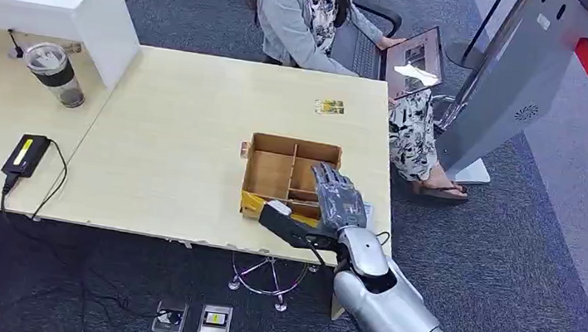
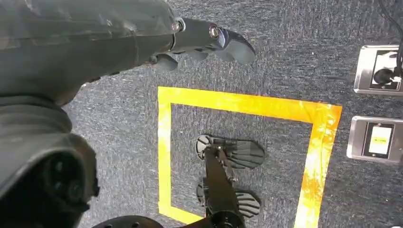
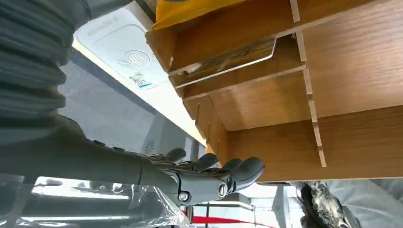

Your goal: Pass the card to the sensor for recognition and then transmit it.

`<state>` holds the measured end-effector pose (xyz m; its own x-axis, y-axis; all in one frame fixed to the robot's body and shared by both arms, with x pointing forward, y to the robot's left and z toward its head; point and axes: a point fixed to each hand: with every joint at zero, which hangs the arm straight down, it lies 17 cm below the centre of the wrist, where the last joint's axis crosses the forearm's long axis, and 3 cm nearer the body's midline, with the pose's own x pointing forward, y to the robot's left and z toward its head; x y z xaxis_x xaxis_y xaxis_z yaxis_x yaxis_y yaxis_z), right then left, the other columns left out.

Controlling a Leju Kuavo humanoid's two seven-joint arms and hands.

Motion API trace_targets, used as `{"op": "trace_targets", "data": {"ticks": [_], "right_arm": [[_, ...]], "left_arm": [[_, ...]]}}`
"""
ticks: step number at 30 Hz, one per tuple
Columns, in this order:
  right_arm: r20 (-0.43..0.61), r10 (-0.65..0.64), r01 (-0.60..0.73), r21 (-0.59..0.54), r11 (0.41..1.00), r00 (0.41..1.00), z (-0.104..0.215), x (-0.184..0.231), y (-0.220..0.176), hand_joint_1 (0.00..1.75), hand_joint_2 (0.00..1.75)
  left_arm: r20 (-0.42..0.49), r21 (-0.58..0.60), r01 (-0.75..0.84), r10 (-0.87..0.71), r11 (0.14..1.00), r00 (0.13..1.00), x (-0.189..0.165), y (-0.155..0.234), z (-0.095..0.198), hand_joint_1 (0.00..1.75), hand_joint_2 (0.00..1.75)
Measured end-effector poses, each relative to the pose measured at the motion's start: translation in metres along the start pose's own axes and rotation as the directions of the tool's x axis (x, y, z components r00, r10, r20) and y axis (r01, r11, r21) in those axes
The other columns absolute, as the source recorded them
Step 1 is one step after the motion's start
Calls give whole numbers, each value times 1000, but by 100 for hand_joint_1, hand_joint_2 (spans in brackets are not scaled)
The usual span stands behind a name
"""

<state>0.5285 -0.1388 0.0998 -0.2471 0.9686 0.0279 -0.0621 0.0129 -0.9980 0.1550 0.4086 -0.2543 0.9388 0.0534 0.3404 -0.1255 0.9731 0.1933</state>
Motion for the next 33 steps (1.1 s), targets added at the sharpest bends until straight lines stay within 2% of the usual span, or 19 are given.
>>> {"op": "trace_targets", "data": {"ticks": [33], "right_arm": [[5, 18, -18, 26, 999, 1000, 2, 6, -1, 0, 175]], "left_arm": [[9, -11, 11, -11, 1000, 1000, 1, -2, 0, 0, 0]]}}
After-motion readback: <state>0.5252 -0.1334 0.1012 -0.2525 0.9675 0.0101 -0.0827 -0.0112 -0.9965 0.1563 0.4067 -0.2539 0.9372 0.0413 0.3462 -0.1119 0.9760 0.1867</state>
